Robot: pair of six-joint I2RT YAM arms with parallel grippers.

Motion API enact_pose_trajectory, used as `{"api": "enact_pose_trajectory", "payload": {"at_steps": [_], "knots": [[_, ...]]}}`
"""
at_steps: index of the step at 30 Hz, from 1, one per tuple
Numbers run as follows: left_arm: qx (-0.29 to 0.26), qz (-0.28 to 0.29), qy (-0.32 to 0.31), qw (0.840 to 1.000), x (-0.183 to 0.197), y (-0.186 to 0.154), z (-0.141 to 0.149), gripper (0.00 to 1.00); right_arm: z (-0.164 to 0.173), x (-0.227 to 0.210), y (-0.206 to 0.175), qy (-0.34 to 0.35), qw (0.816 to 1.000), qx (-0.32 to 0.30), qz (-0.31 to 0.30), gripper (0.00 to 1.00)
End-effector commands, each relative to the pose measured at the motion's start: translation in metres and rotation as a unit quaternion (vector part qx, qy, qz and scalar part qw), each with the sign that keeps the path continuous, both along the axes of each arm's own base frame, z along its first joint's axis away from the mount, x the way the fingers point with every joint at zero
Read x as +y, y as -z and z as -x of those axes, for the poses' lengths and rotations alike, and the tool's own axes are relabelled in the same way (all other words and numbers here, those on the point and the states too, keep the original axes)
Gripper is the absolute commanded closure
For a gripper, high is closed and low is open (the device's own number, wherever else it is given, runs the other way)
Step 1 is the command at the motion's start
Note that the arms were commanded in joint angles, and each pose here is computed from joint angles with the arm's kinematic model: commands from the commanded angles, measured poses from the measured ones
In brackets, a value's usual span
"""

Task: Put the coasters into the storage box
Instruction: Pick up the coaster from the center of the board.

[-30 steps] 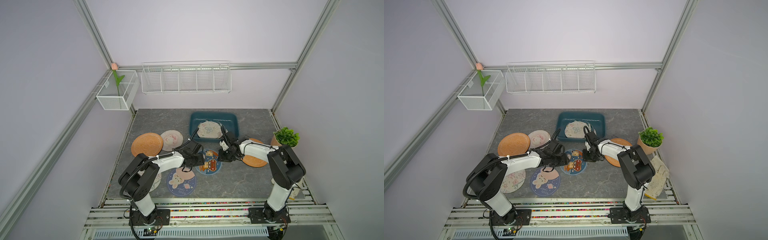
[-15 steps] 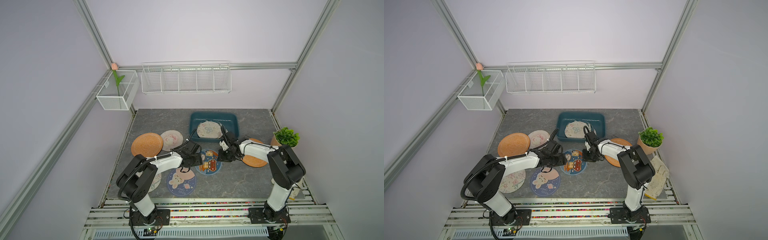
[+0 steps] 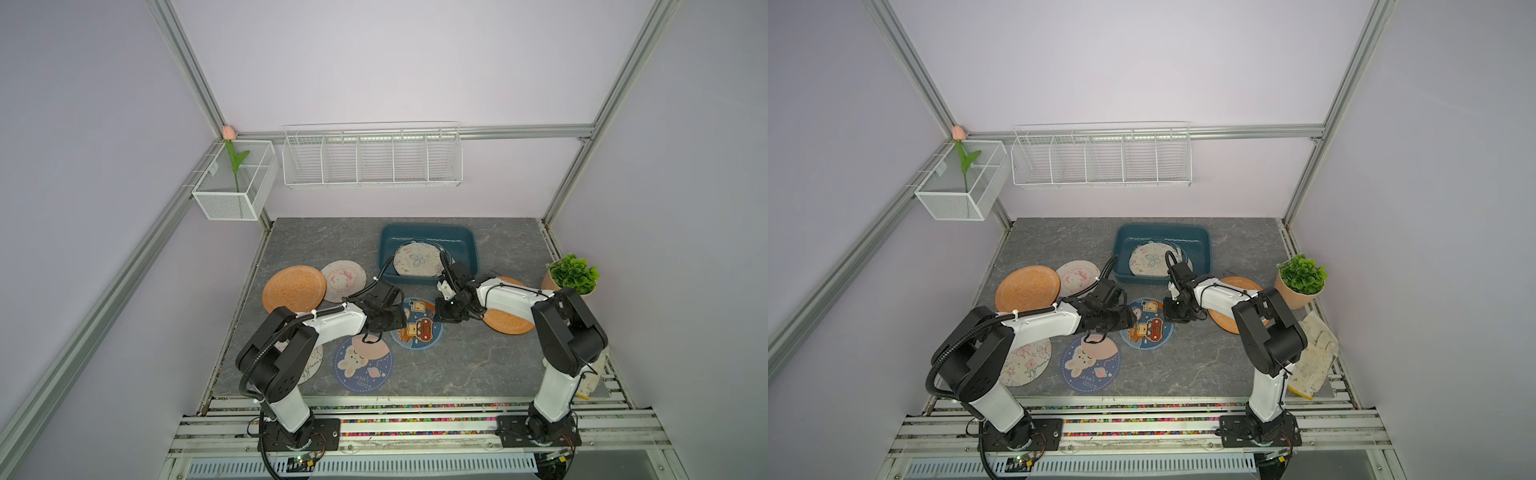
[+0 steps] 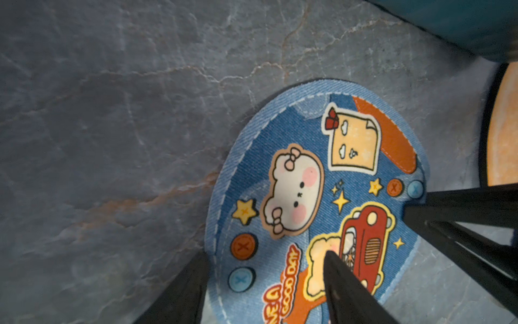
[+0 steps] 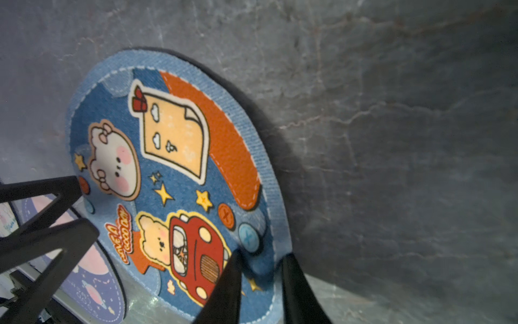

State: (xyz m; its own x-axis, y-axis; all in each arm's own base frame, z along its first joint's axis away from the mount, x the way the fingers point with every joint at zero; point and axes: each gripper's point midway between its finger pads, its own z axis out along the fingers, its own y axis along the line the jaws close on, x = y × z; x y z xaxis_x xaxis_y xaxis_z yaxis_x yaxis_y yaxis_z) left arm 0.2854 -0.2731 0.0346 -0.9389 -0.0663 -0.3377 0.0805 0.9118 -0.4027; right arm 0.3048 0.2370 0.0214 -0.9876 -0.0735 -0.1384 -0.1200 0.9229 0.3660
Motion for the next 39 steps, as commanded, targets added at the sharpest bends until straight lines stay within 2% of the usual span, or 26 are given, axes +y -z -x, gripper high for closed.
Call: {"api": "enact_pose_trajectory", "payload": {"at_steps": [1,6,12,19,26,32,39], "knots": [[0.023,-0.004,0.008,1.000,-0.004,0.011,0.008,0.35,0.005,0.005,0.009,-0.006,1.000,0.018,-0.001,0.81],[0.023,-0.005,0.007,1.000,-0.005,0.011,0.007,0.35,0.004,0.006,0.006,-0.008,1.000,0.015,-0.004,0.93],[0.019,-0.003,0.004,1.000,-0.005,0.004,0.006,0.33,0.004,0.006,-0.018,-0.009,1.000,0.001,-0.015,0.93],[-0.001,0.017,-0.002,1.000,-0.005,-0.019,0.001,0.27,0.014,0.014,-0.072,-0.037,0.998,-0.009,-0.057,0.93],[-0.015,0.043,-0.018,0.999,0.001,-0.039,-0.006,0.26,0.016,0.022,-0.139,-0.061,0.993,-0.039,-0.098,0.93],[-0.020,0.052,-0.019,0.998,0.007,-0.047,-0.008,0.24,-0.004,0.029,-0.190,-0.055,0.987,-0.080,-0.129,0.93],[-0.018,0.068,-0.028,0.997,0.019,-0.052,-0.010,0.22,-0.053,0.040,-0.235,-0.029,0.977,-0.132,-0.164,0.93]]}}
